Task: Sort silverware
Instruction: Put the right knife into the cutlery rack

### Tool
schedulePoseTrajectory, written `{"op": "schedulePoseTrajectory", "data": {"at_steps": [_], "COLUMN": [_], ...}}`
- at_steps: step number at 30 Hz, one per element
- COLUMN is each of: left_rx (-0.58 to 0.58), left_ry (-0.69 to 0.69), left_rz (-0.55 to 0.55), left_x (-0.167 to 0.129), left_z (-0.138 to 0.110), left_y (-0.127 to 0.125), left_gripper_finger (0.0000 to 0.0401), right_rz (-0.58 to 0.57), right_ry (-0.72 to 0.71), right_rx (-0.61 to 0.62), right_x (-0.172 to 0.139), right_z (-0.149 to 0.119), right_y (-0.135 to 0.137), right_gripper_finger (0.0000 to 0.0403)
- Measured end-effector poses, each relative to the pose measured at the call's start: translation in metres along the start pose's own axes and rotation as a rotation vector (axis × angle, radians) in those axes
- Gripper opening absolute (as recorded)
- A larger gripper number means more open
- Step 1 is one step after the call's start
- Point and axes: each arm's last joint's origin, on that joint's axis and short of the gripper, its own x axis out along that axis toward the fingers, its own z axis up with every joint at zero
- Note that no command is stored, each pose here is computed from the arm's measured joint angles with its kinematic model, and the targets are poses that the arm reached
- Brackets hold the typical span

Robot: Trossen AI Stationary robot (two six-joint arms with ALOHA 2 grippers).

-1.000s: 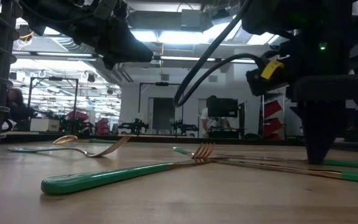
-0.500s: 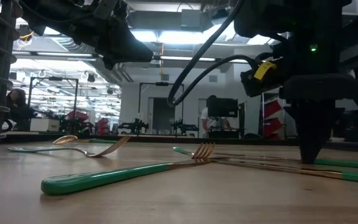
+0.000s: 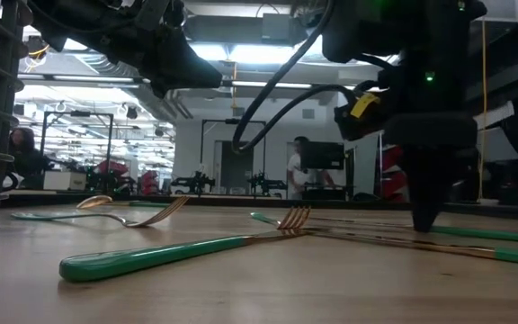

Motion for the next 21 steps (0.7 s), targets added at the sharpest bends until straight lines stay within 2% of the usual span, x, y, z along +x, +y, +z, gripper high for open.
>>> {"op": "schedulePoseTrajectory", "data": {"at_steps": [7, 13, 21], "left_rx": [0.009, 0.02, 0.004], "left_ry": [-0.007, -0.069, -0.156], "left_rz": [-0.001, -0.008, -0.019], "left_x": [-0.001, -0.014, -0.033], "left_z": [0.001, 0.013, 0.029], "left_y": [0.0, 0.002, 0.006], "left_gripper_finger": [0.0072, 0.0072, 0.0072], "right_rz": [0.025, 0.033, 0.056], "right_ry": [0.006, 0.0, -0.086], "right_rx": [-0.01, -0.026, -0.091], "right_x": [0.0, -0.001, -0.017], "right_z": [0.004, 0.008, 0.027], "right_y": [-0.002, -0.003, -0.001], "right_gripper_finger": [0.0042, 0.0042, 0.0042]}}
